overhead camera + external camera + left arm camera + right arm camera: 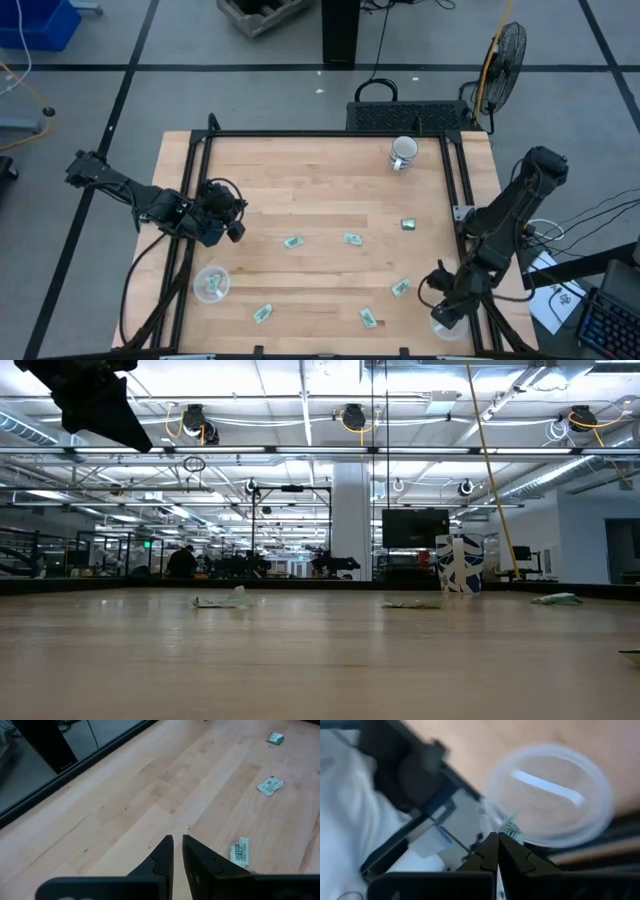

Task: Pick and place Stevia / Truvia into bins
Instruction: Put the stevia packet into the bottom transparent container, then put the truvia packet into the bottom transparent container

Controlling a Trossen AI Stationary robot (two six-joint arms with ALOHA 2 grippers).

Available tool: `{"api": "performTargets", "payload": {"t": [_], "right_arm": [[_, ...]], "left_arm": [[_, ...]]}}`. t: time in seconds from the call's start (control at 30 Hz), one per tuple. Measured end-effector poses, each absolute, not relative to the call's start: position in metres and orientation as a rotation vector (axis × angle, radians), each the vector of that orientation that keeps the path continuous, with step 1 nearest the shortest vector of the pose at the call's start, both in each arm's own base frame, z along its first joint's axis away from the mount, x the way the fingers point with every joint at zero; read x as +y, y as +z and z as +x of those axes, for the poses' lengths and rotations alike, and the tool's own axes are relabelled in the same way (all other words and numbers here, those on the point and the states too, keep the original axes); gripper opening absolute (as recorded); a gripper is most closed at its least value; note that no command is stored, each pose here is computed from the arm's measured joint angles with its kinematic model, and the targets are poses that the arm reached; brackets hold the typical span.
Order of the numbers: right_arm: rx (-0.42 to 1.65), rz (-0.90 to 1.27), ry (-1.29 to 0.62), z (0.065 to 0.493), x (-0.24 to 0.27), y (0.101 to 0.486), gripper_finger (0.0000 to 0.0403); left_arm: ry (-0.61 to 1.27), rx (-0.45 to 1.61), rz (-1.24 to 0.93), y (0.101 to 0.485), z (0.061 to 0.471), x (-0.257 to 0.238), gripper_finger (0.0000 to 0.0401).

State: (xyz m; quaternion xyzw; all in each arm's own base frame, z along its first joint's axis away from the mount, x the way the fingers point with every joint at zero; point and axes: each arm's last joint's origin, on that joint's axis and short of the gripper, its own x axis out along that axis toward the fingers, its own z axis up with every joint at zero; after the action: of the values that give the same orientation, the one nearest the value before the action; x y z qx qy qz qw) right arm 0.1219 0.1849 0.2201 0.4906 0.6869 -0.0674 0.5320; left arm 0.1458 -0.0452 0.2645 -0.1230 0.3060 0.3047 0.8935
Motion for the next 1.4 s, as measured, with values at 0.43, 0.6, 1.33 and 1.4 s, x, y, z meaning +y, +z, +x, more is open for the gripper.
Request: {"api": "performTargets", "payload": {"t": [0.43, 0.6, 1.33, 1.4], "right_arm": [[1.622, 1.213, -0.218, 0.115, 0.183, 0.193, 0.0], [1.623, 1.265, -0.228, 0.114, 0.181, 0.181, 0.0], [1.618, 1.229, -0.173, 0.11, 0.175, 0.173, 0.0066], [1.581, 1.225, -0.121, 0.11, 0.174, 0.178, 0.0067]], "left_arm": [[0.631, 0.636, -0.259, 0.265, 0.146, -0.045, 0.0047], [0.631, 0.635, -0.259, 0.265, 0.146, -0.045, 0.0047], [0.631, 0.635, -0.258, 0.265, 0.146, -0.045, 0.0047], [0.631, 0.635, -0.258, 0.265, 0.146, -0.045, 0.0047]]}}
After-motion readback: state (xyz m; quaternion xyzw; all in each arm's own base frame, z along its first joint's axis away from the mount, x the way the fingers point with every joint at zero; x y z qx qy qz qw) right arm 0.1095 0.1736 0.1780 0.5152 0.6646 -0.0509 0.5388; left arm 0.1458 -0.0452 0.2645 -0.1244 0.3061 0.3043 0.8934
